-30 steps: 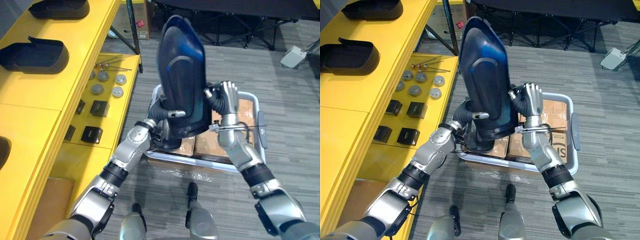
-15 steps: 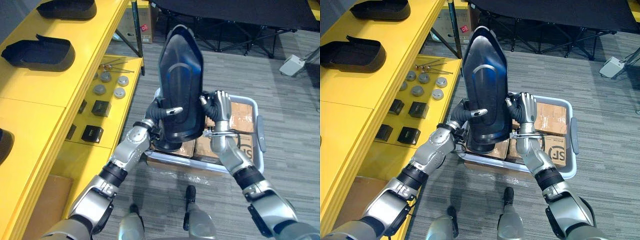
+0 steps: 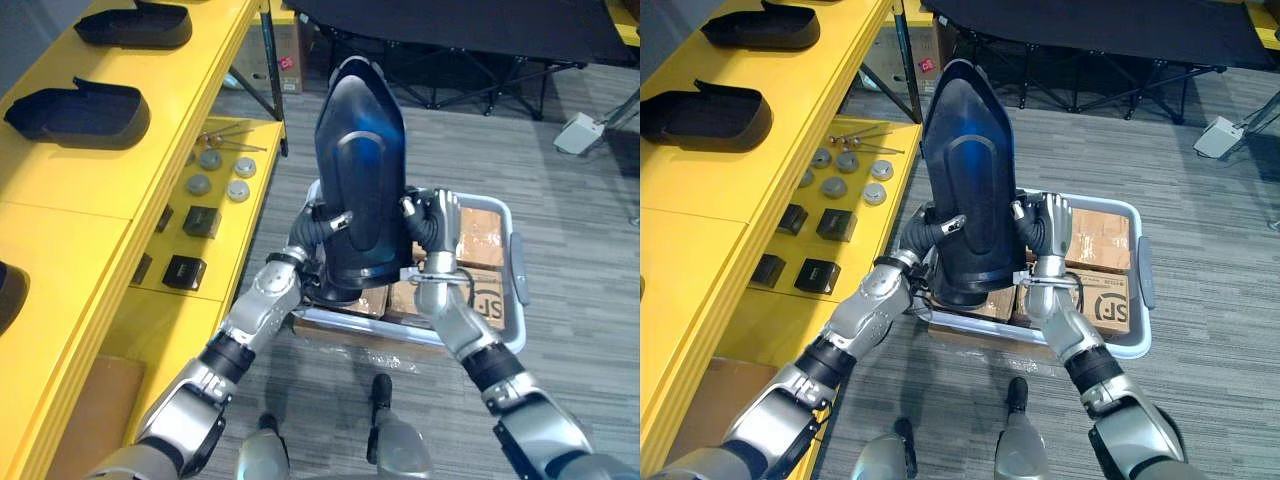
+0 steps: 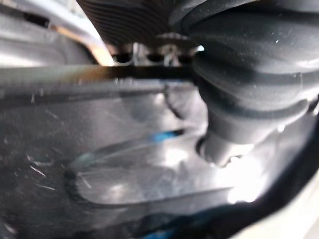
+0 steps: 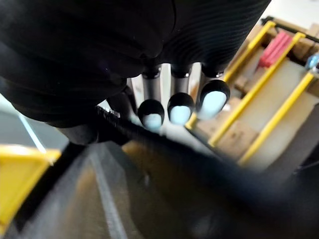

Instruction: Walk over and take plastic housings, then place them on the shelf

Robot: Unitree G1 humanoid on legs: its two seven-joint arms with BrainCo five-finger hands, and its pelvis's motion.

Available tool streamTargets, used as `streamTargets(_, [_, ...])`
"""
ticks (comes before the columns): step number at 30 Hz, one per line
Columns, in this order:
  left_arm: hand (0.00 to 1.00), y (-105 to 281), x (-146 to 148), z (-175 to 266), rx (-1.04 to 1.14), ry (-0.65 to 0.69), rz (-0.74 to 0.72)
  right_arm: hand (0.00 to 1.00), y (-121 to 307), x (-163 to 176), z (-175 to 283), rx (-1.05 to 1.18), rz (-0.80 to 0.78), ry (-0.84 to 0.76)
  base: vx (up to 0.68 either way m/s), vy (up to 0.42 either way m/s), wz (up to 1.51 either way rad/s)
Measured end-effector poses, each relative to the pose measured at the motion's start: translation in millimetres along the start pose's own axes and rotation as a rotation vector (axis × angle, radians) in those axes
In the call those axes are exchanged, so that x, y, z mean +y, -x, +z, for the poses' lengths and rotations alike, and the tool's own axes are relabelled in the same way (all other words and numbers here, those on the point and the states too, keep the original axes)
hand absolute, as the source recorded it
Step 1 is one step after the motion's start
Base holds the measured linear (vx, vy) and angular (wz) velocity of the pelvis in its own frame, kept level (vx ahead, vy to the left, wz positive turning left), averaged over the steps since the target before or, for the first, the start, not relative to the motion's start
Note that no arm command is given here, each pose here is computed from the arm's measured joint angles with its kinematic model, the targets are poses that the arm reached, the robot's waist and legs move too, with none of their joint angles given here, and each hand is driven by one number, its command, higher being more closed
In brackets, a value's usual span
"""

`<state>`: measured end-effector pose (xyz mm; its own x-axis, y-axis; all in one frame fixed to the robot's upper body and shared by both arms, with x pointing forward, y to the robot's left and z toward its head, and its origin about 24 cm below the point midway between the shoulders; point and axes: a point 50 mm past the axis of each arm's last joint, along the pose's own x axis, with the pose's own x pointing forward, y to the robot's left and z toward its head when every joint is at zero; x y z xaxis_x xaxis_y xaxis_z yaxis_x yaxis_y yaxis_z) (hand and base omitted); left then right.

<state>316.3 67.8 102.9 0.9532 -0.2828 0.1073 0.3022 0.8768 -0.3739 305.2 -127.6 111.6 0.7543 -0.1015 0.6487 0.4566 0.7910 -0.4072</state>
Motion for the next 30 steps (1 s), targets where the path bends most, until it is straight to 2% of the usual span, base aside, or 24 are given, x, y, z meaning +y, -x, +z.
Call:
streamTargets(2, [1.00,9,-1,-1,-0.038,0.105,0.017,1.00,8,-1,10,-0.023,-0.009,-0.074,-0.02,0.002,-0.04])
streamTargets(5, [1.00,20,-1,-3,-0.063,0.175,0.007,1.00,18,-2,16,-0.033,-0.009,-0.137,-0.04,-0.019,0.04])
streamTargets(6, [1.00,21,-2,-5,-0.058,0.184,0.008,0.00,21,-2,16,-0.030,-0.004,-0.140,0.00,-0.038,0.06])
streamTargets(10, [1.00,25,-5,-14,-0.030,0.280,0.022,0.00,23,-4,24,-0.057,0.025,-0.216,0.01,-0.016,0.00])
streamTargets(13, [1.00,25,0,-13,-0.039,0.286,0.054,0.00,25,-2,24,-0.036,0.100,-0.261,0.04,-0.007,-0.05])
streamTargets(17, [1.00,29,6,-2,-0.138,0.255,0.173,0.00,44,2,15,0.053,0.192,-0.296,0.07,0.000,-0.03])
streamTargets(21, [1.00,33,9,18,-0.267,0.085,0.235,0.00,51,2,15,0.117,0.205,-0.382,0.02,0.007,-0.01])
streamTargets(24, [1.00,44,15,21,-0.329,-0.044,0.301,0.00,45,-14,37,0.065,0.089,-0.545,-0.02,0.016,-0.07])
streamTargets(25, [1.00,50,22,17,-0.323,-0.099,0.341,0.00,39,-32,49,0.007,-0.007,-0.624,-0.03,0.008,-0.06])
streamTargets(28, [1.00,63,39,12,-0.309,-0.194,0.439,0.00,32,-60,56,-0.080,-0.105,-0.683,-0.05,0.004,-0.08])
streamTargets(30, [1.00,75,59,14,-0.324,-0.304,0.564,0.00,33,-83,50,-0.091,-0.146,-0.707,-0.07,-0.001,-0.06])
